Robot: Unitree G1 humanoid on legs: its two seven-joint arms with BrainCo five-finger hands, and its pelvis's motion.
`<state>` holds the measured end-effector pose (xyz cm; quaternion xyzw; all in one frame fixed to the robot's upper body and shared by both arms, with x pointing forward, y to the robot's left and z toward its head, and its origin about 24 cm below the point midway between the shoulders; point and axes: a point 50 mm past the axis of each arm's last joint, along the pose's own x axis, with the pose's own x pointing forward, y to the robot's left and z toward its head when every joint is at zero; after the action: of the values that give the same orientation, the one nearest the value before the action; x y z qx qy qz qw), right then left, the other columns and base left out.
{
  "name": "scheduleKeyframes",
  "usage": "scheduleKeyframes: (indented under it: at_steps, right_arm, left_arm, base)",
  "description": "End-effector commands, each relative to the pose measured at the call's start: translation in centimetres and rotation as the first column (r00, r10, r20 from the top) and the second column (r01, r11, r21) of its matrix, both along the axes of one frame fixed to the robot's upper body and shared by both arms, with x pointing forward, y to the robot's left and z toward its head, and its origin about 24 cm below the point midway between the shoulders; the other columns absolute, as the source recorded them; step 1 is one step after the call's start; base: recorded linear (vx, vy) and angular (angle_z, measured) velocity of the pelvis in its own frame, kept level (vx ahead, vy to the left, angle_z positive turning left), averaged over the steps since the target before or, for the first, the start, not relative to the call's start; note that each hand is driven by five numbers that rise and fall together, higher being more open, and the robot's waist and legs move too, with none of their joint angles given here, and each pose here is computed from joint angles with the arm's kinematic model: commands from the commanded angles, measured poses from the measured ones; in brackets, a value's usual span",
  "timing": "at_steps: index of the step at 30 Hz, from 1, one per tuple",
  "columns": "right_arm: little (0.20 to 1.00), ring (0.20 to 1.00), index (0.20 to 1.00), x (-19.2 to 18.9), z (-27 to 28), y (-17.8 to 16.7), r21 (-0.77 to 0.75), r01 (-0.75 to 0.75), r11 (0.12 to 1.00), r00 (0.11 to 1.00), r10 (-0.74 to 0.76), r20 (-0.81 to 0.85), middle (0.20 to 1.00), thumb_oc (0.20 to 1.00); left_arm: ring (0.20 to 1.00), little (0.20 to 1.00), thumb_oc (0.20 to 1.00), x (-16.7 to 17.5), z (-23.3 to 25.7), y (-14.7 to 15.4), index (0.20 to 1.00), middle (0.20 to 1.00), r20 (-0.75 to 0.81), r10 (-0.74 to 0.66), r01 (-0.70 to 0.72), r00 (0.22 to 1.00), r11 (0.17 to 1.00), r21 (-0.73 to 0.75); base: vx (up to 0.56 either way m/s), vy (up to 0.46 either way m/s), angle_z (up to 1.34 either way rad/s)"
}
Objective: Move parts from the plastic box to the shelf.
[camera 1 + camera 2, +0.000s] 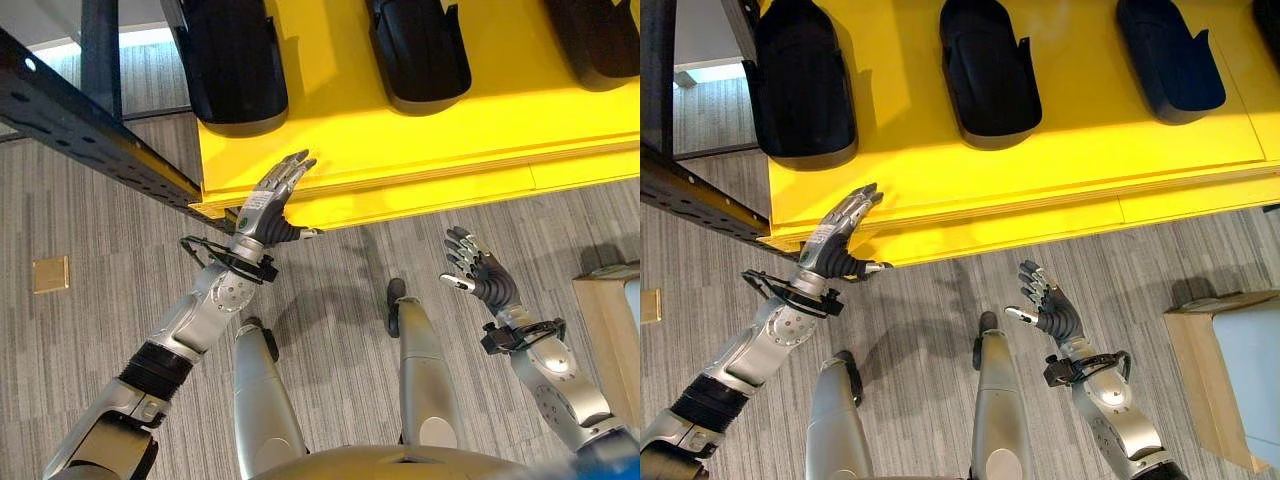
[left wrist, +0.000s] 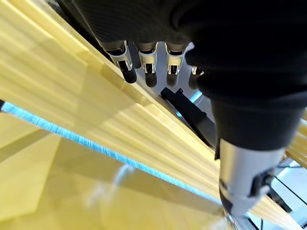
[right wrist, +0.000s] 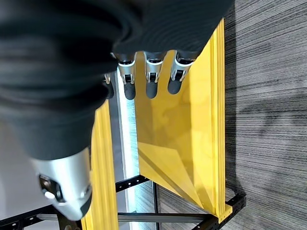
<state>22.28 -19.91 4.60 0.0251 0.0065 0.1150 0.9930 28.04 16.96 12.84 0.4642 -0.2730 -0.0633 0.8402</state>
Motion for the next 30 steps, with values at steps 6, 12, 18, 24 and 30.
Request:
scheduleKeyframes:
  at_steps: [6, 12, 18, 24, 30]
  right_arm:
    - [1.0, 1.0, 1.0, 0.1, 1.6, 0.5, 0.025, -0.036, 0.999, 0.994, 0.033, 0.106, 1.0, 1.0]
    - [1.0, 1.0, 1.0, 0.3, 1.3, 1.0, 0.02, -0.04, 0.999, 0.994, 0.037, 0.101, 1.0, 1.0]
    - [1.0, 1.0, 1.0, 0.4, 1.2, 1.6, 0.034, -0.048, 0.998, 0.993, 0.044, 0.11, 1.0, 1.0]
    - [1.0, 1.0, 1.0, 0.0, 1.1, 1.2, 0.034, -0.045, 0.998, 0.994, 0.041, 0.101, 1.0, 1.0]
    - [1.0, 1.0, 1.0, -1.5, -0.7, 0.4, 0.05, -0.031, 0.998, 1.0, 0.03, 0.008, 1.0, 1.0]
  left_arm:
    - [1.0, 1.0, 1.0, -4.3, 0.2, -1.4, 1.0, 1.0, -0.088, -0.279, 0.269, 0.956, 0.957, -0.108]
    - [1.0, 1.0, 1.0, -5.5, -1.8, -1.2, 1.0, 1.0, -0.273, -0.461, 0.251, 0.845, 0.792, -0.557]
    - [1.0, 1.0, 1.0, -6.1, -4.8, 0.0, 1.0, 1.0, -0.361, -0.53, 0.068, 0.767, 0.627, -0.776]
    - [1.0, 1.0, 1.0, -7.2, -6.5, 1.5, 1.0, 1.0, -0.43, -0.527, -0.044, 0.733, 0.595, -0.803]
    - [1.0, 1.0, 1.0, -9.0, -9.8, 2.7, 1.0, 1.0, -0.491, -0.551, -0.237, 0.675, 0.468, -0.851]
  base:
    - [-0.01, -0.002, 0.02]
    - [-0.01, -0.004, 0.07]
    - [0.03, -0.004, 0.03]
    - [0.09, -0.005, 0.01]
    - [0.14, 0.016, -0.09]
